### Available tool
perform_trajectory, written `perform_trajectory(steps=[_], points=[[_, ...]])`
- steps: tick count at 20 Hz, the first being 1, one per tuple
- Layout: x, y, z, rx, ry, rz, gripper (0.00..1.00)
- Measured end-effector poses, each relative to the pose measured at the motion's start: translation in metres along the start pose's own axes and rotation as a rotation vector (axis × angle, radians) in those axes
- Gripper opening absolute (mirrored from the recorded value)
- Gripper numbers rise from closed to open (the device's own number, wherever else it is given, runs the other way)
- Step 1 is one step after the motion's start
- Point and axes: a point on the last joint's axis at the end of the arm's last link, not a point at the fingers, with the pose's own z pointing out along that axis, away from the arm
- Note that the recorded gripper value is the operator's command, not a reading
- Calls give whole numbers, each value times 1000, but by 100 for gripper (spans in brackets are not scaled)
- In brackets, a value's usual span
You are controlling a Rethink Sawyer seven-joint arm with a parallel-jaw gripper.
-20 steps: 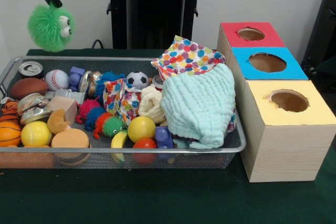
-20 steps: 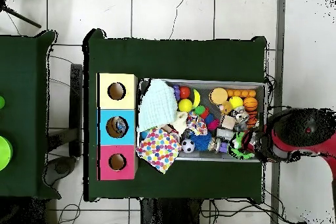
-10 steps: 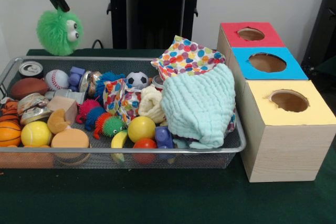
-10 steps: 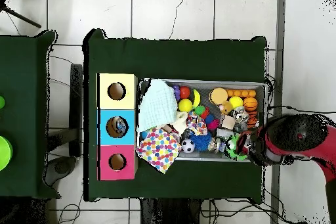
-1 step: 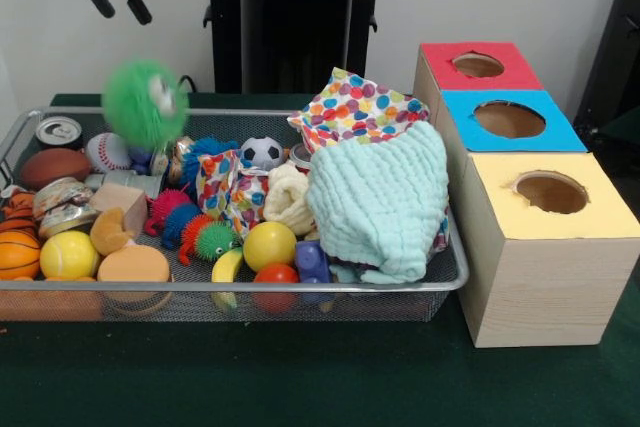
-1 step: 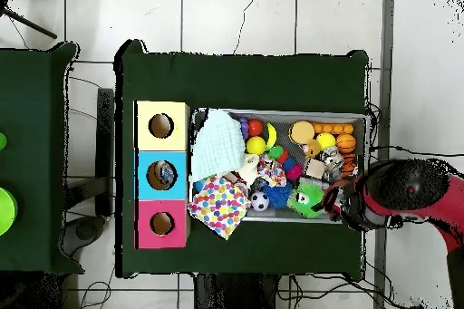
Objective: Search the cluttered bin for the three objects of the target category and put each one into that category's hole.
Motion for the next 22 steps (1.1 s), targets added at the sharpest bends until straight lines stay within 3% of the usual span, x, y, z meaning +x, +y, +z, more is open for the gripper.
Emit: perform_trajectory(steps=[13, 19, 22], points=[[-1, 1, 1, -3, -3, -1, 100], [-12, 28, 4, -32, -107, -24, 100], [-18, 69, 14, -62, -206, -62, 100]])
